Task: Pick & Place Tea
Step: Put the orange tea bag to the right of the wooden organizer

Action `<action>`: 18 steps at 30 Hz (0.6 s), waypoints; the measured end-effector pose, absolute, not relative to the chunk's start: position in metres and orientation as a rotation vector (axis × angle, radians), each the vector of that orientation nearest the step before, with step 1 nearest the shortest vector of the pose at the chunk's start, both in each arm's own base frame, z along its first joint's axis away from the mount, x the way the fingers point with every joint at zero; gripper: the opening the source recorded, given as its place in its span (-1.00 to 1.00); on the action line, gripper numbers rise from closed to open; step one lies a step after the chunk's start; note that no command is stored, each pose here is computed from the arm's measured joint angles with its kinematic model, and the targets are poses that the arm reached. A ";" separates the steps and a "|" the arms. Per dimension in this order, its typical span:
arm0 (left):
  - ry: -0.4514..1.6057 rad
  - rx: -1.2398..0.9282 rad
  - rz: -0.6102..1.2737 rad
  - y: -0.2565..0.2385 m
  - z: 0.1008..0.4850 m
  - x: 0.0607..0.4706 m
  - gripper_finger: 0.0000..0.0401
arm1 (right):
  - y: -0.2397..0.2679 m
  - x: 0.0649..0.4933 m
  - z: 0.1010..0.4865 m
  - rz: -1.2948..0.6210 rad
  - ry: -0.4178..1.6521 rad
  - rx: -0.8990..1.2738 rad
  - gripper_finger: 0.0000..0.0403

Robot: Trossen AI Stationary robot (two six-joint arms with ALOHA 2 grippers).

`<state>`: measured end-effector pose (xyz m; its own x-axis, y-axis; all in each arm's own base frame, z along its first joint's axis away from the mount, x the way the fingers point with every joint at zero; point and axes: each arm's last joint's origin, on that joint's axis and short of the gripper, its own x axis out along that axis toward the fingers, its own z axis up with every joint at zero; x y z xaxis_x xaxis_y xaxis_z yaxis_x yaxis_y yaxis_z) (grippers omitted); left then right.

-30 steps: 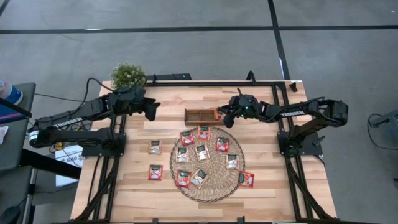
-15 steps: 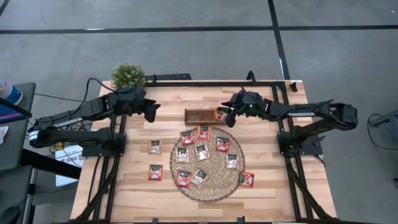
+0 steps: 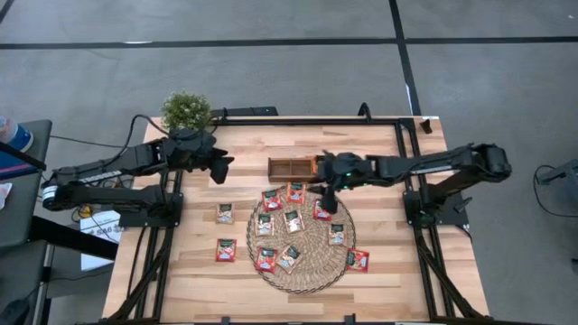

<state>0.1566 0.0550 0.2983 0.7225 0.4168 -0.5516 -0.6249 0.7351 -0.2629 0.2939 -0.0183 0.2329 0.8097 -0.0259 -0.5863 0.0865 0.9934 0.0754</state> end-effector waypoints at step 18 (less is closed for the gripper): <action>0.613 -0.479 0.623 0.055 0.286 0.158 -0.20 | -0.010 0.376 0.224 -0.267 0.924 0.767 -0.48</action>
<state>0.1580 0.0553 0.2858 0.6487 0.3896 -0.6538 -0.6598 0.7161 -0.2280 0.3762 -0.0097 0.2243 0.5926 0.1073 -0.7983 0.5166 0.7098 0.4789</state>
